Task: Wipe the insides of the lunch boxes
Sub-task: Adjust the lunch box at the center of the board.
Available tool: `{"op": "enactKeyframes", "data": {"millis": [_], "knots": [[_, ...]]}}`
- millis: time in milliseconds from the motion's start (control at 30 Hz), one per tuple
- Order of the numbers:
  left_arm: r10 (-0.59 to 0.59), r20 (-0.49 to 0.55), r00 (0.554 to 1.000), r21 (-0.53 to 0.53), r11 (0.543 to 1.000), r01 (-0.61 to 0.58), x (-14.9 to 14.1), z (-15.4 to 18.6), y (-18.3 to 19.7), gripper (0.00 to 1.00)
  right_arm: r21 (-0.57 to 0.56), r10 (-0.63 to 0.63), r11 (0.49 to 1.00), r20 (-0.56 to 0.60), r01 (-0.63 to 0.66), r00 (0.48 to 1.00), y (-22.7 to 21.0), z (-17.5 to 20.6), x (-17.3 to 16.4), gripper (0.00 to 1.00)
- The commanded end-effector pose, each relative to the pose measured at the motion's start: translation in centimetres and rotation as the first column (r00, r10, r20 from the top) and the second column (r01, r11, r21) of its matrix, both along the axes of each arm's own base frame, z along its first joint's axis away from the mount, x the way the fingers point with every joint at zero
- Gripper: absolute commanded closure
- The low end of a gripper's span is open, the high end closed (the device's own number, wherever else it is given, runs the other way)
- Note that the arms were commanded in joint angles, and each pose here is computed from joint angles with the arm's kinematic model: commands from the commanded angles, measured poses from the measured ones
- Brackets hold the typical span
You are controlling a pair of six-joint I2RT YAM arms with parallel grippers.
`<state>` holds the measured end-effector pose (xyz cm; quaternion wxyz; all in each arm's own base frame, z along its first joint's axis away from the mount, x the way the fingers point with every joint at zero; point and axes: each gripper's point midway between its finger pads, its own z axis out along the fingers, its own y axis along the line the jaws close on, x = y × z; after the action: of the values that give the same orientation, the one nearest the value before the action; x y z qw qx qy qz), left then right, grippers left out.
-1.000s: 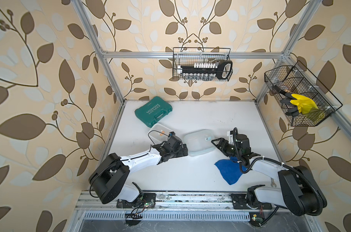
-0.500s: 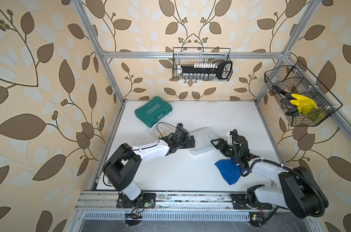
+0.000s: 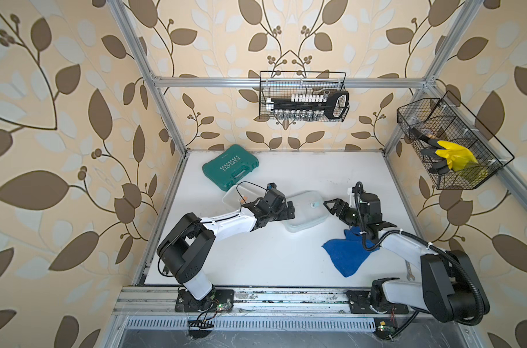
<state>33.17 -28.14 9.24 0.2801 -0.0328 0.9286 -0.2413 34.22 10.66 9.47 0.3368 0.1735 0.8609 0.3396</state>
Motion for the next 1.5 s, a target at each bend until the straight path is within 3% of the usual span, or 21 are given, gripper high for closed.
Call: {"op": "enactKeyframes", "data": {"millis": [0, 333, 667, 967, 1200, 1467], "knots": [[-0.020, 0.020, 1.000, -0.026, 0.999, 0.020, 0.6, 1.1, -1.0, 0.01, -0.034, -0.002, 0.999, 0.006, 0.002, 1.000, -0.7, -0.6, 0.7, 0.16], [-0.050, 0.021, 0.999, -0.010, 0.999, 0.050, 1.0, 0.7, -1.5, 0.01, 0.141, 0.011, 0.990, 0.026, -0.015, 1.000, 0.4, -2.4, 1.6, 0.17], [-0.055, 0.022, 0.998, -0.005, 0.998, 0.055, 1.5, 0.6, -1.5, 0.01, 0.112, 0.051, 0.992, 0.038, -0.055, 0.998, 2.0, -2.3, 0.1, 0.20], [0.018, 0.016, 1.000, 0.010, 1.000, -0.018, 1.1, 0.9, 0.2, 0.01, 0.035, -0.007, 0.999, 0.059, 0.005, 0.998, -0.2, -1.4, 2.6, 0.20], [-0.005, -0.006, 1.000, -0.013, 1.000, 0.005, 1.3, 0.5, -0.8, 0.01, 0.169, 0.016, 0.985, 0.069, -0.028, 0.997, 1.3, -1.5, 5.0, 0.22], [-0.031, -0.012, 0.999, -0.015, 0.999, 0.031, 1.4, 0.2, -1.3, 0.01, 0.223, 0.088, 0.970, 0.063, -0.100, 0.994, 4.7, -2.0, 4.6, 0.28]]}}
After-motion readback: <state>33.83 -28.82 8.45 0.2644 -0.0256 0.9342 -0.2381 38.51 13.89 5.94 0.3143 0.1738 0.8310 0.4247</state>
